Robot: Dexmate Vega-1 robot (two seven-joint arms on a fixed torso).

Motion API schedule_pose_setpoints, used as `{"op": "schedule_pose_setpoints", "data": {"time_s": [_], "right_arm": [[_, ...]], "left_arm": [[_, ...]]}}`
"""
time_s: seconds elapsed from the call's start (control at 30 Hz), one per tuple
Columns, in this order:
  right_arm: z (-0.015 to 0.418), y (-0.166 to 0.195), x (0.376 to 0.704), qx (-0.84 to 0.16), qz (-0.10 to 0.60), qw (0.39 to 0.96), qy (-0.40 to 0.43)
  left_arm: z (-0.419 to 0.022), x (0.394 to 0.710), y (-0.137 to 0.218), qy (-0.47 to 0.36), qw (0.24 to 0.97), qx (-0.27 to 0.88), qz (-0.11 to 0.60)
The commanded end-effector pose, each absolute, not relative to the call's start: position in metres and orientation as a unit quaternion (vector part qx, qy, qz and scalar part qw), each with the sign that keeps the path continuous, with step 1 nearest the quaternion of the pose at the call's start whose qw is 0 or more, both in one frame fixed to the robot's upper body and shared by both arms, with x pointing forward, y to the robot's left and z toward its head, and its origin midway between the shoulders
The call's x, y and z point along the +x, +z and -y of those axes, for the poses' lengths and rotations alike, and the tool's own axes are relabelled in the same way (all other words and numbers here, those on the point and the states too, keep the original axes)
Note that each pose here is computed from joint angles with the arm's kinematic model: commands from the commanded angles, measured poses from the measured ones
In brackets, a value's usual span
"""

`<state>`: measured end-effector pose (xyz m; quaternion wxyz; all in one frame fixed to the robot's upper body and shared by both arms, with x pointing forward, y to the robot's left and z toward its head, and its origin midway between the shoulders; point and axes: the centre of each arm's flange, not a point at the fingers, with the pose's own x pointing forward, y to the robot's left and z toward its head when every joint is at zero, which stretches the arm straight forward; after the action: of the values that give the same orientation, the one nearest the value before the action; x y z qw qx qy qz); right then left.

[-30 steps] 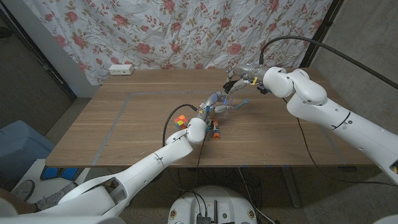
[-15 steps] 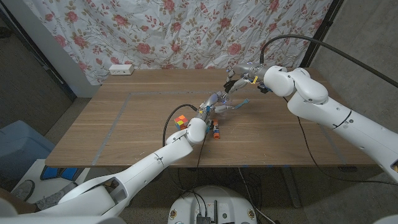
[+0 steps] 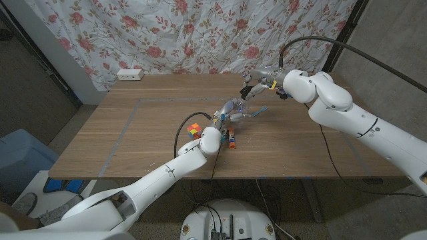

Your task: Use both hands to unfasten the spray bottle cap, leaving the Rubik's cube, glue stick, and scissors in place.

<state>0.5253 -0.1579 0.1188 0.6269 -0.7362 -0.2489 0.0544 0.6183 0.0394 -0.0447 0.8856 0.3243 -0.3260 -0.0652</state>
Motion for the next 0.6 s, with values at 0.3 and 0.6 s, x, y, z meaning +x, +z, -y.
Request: {"op": "schedule_pose_setpoints", "data": {"time_s": [0.3, 0.6], "right_arm": [[0.1619, 0.1254, 0.5224, -0.737, 0.249, 0.626, 0.051], [0.1603, 0.1215, 0.5239, -0.736, 0.243, 0.629, 0.058]], "left_arm": [[-0.0387, 0.6194, -0.0465, -0.065, 0.886, 0.325, 0.323], [-0.0375, 0.6199, -0.0457, -0.066, 0.886, 0.325, 0.324]]}}
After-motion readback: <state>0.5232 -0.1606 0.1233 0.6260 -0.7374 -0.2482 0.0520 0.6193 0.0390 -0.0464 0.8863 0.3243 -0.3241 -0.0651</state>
